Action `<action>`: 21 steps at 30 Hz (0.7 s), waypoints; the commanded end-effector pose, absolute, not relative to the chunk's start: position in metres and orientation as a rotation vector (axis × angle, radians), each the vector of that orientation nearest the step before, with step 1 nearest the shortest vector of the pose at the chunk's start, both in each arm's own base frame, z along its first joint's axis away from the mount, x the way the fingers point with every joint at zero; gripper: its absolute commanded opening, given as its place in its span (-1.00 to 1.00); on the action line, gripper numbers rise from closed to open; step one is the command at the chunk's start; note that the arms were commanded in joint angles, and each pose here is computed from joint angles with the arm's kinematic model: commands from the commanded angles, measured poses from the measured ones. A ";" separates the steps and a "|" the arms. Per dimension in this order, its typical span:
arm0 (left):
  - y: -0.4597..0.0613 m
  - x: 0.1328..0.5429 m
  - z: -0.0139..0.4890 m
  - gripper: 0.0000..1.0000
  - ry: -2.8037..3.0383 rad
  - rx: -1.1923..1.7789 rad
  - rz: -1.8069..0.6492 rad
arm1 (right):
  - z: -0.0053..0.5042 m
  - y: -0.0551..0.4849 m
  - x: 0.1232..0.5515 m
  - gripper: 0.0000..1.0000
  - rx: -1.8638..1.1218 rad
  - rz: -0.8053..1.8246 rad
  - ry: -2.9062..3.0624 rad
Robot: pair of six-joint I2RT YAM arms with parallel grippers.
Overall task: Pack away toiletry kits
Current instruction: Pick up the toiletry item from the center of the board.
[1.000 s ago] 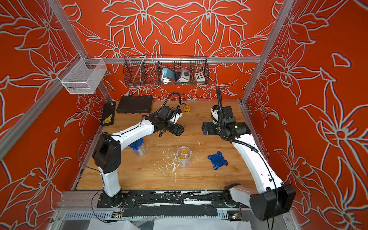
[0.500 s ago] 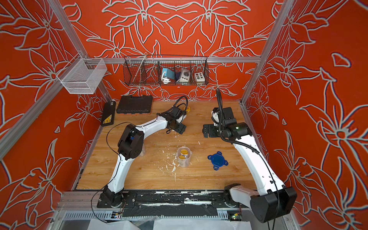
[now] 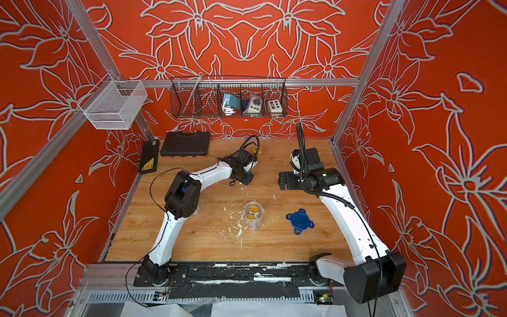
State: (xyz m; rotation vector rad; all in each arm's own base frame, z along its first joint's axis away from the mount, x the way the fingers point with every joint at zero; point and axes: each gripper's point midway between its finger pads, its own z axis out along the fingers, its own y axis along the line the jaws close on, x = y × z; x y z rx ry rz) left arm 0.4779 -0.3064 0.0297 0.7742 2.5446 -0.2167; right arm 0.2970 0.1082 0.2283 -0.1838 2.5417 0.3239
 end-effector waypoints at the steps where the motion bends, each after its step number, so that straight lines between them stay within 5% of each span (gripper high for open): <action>1: -0.310 0.468 0.025 -0.34 2.572 0.801 -0.280 | 0.241 0.106 0.302 0.96 -0.201 0.301 2.517; 5: -0.315 0.462 0.035 -0.62 2.567 0.797 -0.343 | 0.245 0.107 0.304 0.97 -0.201 0.306 2.506; 13: -0.321 0.451 0.130 -0.87 2.389 0.759 -0.490 | 0.246 0.111 0.294 0.95 -0.233 0.349 2.517; 21: -0.308 0.410 0.249 -0.88 2.136 0.718 -0.580 | 0.284 0.161 0.264 0.87 -0.386 0.792 2.330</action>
